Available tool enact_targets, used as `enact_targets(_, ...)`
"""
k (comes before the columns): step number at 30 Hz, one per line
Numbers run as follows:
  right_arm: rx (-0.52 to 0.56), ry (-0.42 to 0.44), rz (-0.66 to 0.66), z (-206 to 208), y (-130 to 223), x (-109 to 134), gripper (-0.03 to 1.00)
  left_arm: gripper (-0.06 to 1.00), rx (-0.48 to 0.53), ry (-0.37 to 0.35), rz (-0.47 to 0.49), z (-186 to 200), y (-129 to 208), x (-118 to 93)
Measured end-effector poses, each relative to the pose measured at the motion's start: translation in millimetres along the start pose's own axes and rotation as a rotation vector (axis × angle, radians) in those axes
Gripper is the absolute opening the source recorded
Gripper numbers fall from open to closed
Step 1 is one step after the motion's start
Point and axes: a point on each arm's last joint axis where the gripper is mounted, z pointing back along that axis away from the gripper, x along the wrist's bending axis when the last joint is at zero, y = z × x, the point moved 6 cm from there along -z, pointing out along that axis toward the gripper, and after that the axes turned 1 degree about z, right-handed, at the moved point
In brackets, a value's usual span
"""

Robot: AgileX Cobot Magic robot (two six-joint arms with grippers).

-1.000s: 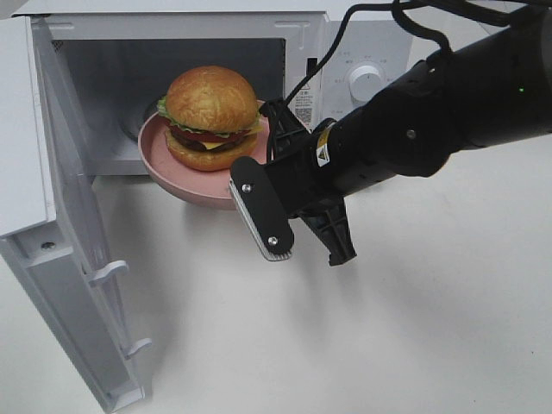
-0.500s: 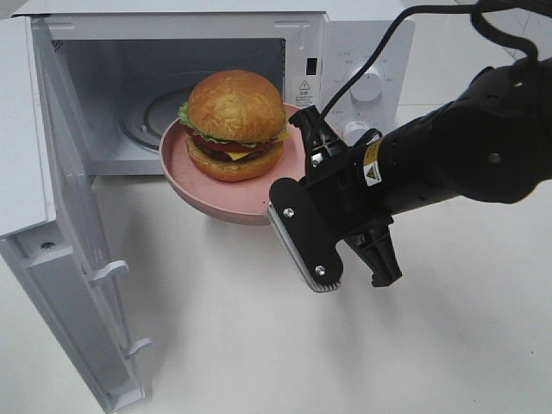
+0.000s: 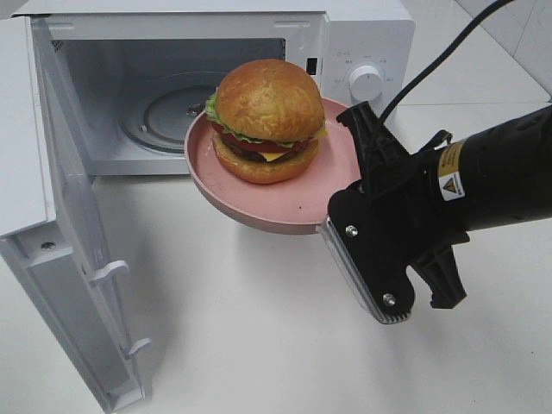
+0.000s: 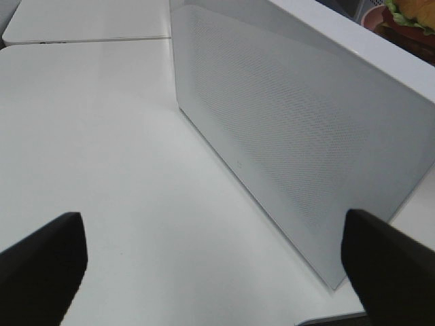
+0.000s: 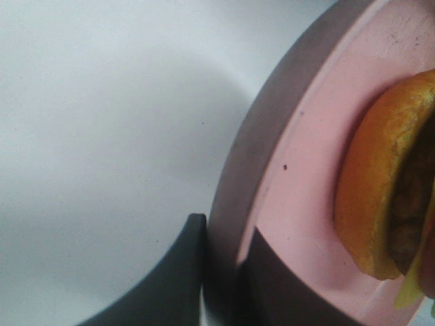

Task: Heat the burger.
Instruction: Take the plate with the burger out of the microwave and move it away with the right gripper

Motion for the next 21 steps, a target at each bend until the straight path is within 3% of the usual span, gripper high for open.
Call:
enact_targets(8,0.033,-0.01,-0.032,17.2,6.2,8.2,0.07,0.93,0.0,0.0,0.0,0.0,0.0,0.0)
enact_targets(21,0.189,-0.027,-0.165,60.2,31.7,20.6,0.07,0.93,0.0,0.0,0.0,0.0,0.0,0.0)
